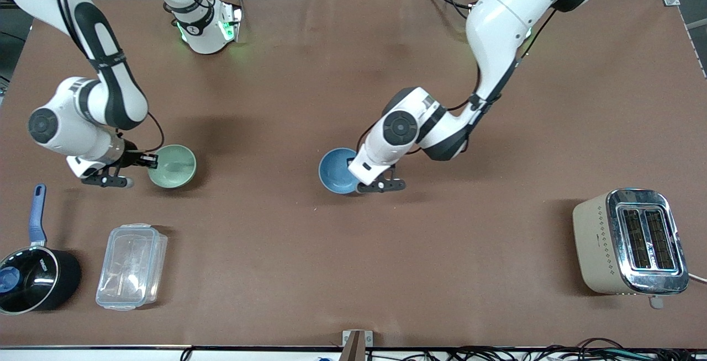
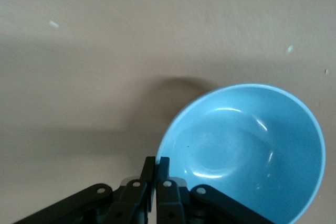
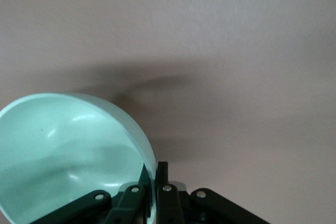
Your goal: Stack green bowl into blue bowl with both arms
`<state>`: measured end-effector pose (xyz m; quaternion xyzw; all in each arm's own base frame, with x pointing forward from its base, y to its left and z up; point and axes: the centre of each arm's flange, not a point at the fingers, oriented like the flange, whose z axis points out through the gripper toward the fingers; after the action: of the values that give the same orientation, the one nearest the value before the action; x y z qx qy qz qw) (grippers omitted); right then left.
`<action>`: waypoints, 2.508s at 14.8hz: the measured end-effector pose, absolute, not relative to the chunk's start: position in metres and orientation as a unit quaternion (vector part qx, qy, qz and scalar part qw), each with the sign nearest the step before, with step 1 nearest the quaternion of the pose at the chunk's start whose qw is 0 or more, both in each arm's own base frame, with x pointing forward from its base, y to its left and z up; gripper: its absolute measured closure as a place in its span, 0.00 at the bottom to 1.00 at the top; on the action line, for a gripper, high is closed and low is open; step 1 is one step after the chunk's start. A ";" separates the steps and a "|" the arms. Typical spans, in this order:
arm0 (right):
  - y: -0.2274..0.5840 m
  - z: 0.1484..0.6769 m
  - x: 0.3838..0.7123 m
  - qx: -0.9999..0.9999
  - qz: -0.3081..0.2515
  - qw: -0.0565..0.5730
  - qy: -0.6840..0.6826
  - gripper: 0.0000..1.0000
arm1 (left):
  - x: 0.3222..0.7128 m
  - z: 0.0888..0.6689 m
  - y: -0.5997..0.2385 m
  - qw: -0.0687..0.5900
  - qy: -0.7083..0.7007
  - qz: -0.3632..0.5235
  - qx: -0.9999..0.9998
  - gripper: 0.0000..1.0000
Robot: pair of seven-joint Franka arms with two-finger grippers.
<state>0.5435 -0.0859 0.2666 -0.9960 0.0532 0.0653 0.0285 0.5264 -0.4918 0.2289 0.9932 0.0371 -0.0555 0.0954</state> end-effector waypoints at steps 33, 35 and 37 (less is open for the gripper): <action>0.405 0.266 0.514 -0.964 0.064 0.034 0.254 0.95 | 0.536 0.621 -0.103 -0.012 -0.015 0.020 1.000 0.00; 0.405 0.263 0.513 -0.964 0.066 0.032 0.254 0.95 | 0.521 0.626 -0.101 -0.015 -0.014 0.022 1.000 0.00; 0.403 0.258 0.510 -0.964 0.069 0.027 0.254 0.95 | 0.518 0.626 -0.099 -0.016 -0.013 0.022 1.000 0.00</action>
<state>0.5102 0.4032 0.2578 -0.9643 0.2543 0.0694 0.0271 0.5176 -0.0995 0.6259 0.9996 -0.0125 0.0217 -0.0160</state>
